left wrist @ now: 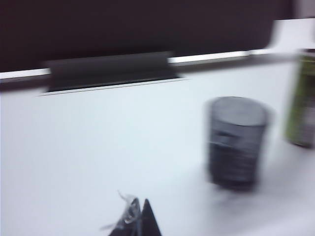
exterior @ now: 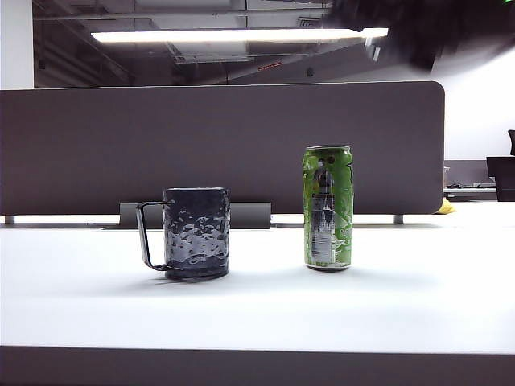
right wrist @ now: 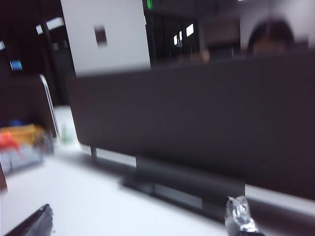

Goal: Pick up the metal can, pour some water into the cup, then place the can back on the table.

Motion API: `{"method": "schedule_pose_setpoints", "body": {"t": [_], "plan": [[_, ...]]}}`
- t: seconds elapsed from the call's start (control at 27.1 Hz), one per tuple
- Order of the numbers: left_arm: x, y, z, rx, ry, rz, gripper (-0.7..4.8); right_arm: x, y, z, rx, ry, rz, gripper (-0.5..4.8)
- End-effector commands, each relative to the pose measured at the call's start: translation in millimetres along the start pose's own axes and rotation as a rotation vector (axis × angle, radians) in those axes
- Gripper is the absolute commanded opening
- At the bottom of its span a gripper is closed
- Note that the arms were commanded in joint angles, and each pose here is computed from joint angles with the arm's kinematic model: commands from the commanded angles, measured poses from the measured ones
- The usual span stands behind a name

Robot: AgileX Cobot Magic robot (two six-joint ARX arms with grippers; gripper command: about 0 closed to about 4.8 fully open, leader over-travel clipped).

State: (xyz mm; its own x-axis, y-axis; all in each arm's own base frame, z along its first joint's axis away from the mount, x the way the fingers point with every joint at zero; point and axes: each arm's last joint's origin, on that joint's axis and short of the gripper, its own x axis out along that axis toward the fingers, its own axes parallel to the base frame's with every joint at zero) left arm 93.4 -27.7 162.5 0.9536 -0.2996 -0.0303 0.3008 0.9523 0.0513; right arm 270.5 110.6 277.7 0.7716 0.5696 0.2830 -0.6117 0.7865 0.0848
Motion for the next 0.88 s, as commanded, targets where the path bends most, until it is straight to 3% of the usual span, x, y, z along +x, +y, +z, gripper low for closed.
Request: {"method": "schedule_pose_setpoints", "body": {"t": [0.04, 0.15, 0.29, 0.41, 0.48, 0.88], "plan": [[-0.7, 9.8, 1.3, -0.002, -0.009, 0.100, -0.05, -13.2, 4.0, 34.4, -0.017, -0.076, -0.043, 4.42], [-1.9, 17.4, 0.8, -0.004, -0.005, 0.180, -0.05, -30.9, 7.7, 62.5, -0.030, -0.109, -0.079, 3.32], [-3.8, 25.1, 0.4, -0.006, -0.001, 0.261, -0.05, -61.6, 11.2, 95.8, -0.054, -0.132, -0.127, 1.11], [-5.1, 29.5, 0.1, -0.007, 0.002, 0.308, -0.05, -86.3, 14.2, 114.8, -0.073, -0.139, -0.174, 0.20], [-5.7, 31.3, 0.0, -0.007, 0.003, 0.328, -0.05, -101.7, 17.1, 123.5, -0.081, -0.134, -0.204, -0.04], [-5.7, 31.4, 0.0, -0.007, 0.003, 0.328, -0.05, -174.2, 35.7, 130.8, -0.090, 0.032, -0.396, -0.03]]}}
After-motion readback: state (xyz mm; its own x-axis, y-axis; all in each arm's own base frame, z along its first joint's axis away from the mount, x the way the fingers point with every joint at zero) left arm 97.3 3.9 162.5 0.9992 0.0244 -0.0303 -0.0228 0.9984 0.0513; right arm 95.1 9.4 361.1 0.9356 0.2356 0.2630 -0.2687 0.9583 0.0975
